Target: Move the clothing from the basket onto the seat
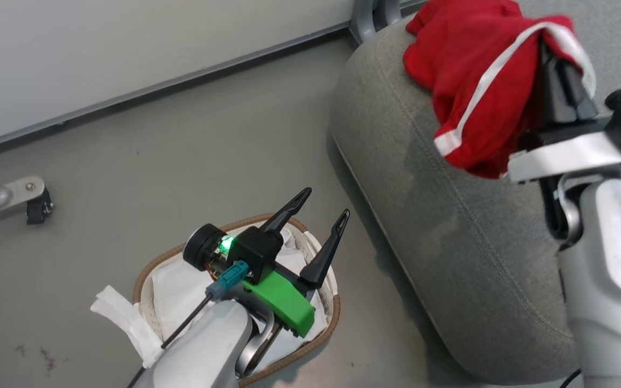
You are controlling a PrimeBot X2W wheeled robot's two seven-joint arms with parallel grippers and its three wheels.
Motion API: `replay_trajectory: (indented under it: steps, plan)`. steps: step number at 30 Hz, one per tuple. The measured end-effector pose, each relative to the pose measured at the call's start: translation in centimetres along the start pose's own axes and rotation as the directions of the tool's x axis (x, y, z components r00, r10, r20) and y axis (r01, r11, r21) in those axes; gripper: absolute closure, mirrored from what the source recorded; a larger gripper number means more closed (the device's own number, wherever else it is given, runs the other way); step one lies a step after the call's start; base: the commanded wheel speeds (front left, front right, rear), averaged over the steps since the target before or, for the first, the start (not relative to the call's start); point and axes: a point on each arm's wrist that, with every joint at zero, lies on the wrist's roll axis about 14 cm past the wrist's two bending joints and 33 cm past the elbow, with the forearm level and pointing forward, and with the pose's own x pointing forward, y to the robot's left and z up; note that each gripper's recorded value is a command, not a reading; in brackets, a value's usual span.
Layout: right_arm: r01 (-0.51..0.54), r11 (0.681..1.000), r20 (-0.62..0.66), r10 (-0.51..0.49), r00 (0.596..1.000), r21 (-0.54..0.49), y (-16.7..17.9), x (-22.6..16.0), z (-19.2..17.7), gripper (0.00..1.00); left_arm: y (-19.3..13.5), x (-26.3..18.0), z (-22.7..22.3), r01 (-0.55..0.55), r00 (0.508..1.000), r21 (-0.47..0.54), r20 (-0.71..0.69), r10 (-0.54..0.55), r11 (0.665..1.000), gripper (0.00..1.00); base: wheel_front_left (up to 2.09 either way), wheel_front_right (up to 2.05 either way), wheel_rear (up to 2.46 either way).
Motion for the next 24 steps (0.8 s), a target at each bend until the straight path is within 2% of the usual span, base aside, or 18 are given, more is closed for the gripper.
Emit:
replay_trajectory:
  steps: [8, 13, 15, 19, 24]
  plan:
    - [0.031, 0.980, 0.140, -0.003, 0.990, -0.198, -3.8, 7.5, 4.4, 1.00, 2.9, 0.0, -1.3, -0.029, 1.000, -0.017, -0.007, 0.029, 0.999, 0.00, 0.00, 0.00, 0.00]
    - [0.083, 0.949, 0.150, -0.039, 0.988, -0.304, -7.1, 11.2, 4.9, 1.00, 4.7, -0.3, -2.1, -0.051, 0.999, -0.020, -0.014, 0.051, 0.998, 0.00, 0.00, 0.00, 0.00]
    - [0.118, 0.942, 0.132, -0.080, 0.988, -0.315, -8.7, 12.2, 4.0, 1.00, 5.5, -0.5, -2.3, -0.063, 0.998, -0.027, -0.010, 0.063, 0.998, 0.00, 0.00, 0.00, 0.00]
    - [0.146, 0.939, 0.073, -0.130, 0.989, -0.310, -10.0, 13.4, 0.7, 1.00, 7.2, -1.1, -3.5, -0.095, 0.995, -0.036, -0.025, 0.094, 0.995, 0.00, 0.00, 0.00, 0.00]
    - [0.117, 0.946, -0.086, -0.149, 0.985, -0.301, -9.5, 13.0, -6.9, 1.00, 8.9, -1.7, -5.4, -0.128, 0.991, -0.059, -0.051, 0.126, 0.990, 0.00, 0.00, 0.00, 0.00]
